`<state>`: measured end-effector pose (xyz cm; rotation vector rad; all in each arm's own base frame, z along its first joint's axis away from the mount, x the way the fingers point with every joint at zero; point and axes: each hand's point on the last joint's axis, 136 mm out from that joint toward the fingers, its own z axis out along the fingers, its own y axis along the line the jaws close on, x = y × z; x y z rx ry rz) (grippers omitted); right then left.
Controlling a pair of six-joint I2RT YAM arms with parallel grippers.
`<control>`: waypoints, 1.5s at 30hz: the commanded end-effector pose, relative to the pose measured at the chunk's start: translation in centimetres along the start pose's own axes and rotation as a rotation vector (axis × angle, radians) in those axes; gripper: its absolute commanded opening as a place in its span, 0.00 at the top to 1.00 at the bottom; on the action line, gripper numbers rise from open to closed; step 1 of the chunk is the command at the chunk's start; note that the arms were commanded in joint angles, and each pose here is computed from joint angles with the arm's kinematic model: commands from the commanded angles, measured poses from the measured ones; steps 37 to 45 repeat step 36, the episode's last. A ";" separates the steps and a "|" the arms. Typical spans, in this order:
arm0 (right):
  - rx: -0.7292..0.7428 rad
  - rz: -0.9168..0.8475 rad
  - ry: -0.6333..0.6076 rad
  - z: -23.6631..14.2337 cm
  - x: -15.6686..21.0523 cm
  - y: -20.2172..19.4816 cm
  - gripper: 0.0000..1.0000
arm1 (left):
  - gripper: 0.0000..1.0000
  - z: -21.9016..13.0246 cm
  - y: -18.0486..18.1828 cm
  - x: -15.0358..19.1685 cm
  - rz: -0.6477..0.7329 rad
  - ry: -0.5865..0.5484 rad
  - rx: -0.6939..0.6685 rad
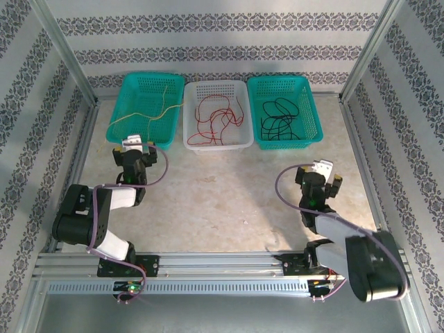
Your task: Untangle the cables
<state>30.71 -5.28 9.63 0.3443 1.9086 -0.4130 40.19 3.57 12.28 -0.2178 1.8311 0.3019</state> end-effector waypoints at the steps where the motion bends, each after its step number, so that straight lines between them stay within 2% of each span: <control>1: -0.156 0.040 -0.192 1.2 -5.4 3.3 0.02 | 0.01 -0.4 -2.2 3.0 0.037 0.028 0.165; 5: -0.333 -0.011 -0.169 3.3 -3.6 7.2 0.01 | 0.01 -0.1 -2.0 3.2 0.014 0.034 0.177; 6: -0.334 -0.022 -0.190 3.5 -4.0 7.7 0.02 | 0.01 -0.1 -1.7 3.3 0.005 0.037 0.163; 8: -0.326 -0.032 -0.136 3.8 -3.6 7.7 0.02 | 0.01 0.0 -0.9 3.2 -0.018 0.038 0.134; 11: -0.273 0.054 -0.103 5.3 -3.7 5.9 0.02 | 0.01 0.0 -0.9 3.3 -0.018 0.041 0.132; 17: -0.273 0.042 -0.093 5.2 -3.6 6.0 0.02 | 0.01 0.0 -0.6 3.2 -0.015 0.035 0.112; 23: -0.278 0.035 -0.091 5.1 -3.5 6.2 0.01 | 0.01 -0.4 -2.2 3.2 0.038 0.023 0.174; 29: -0.324 0.013 -0.071 5.0 -3.0 7.0 0.02 | 0.01 -0.3 -2.3 3.2 0.036 0.029 0.180; 32: -0.369 0.025 -0.071 5.5 -4.0 7.5 0.02 | 0.01 -0.2 -2.4 3.2 0.032 0.037 0.187; 45: -0.374 0.023 -0.085 5.2 -4.0 7.6 0.02 | 0.01 0.0 -2.4 3.3 0.013 0.054 0.220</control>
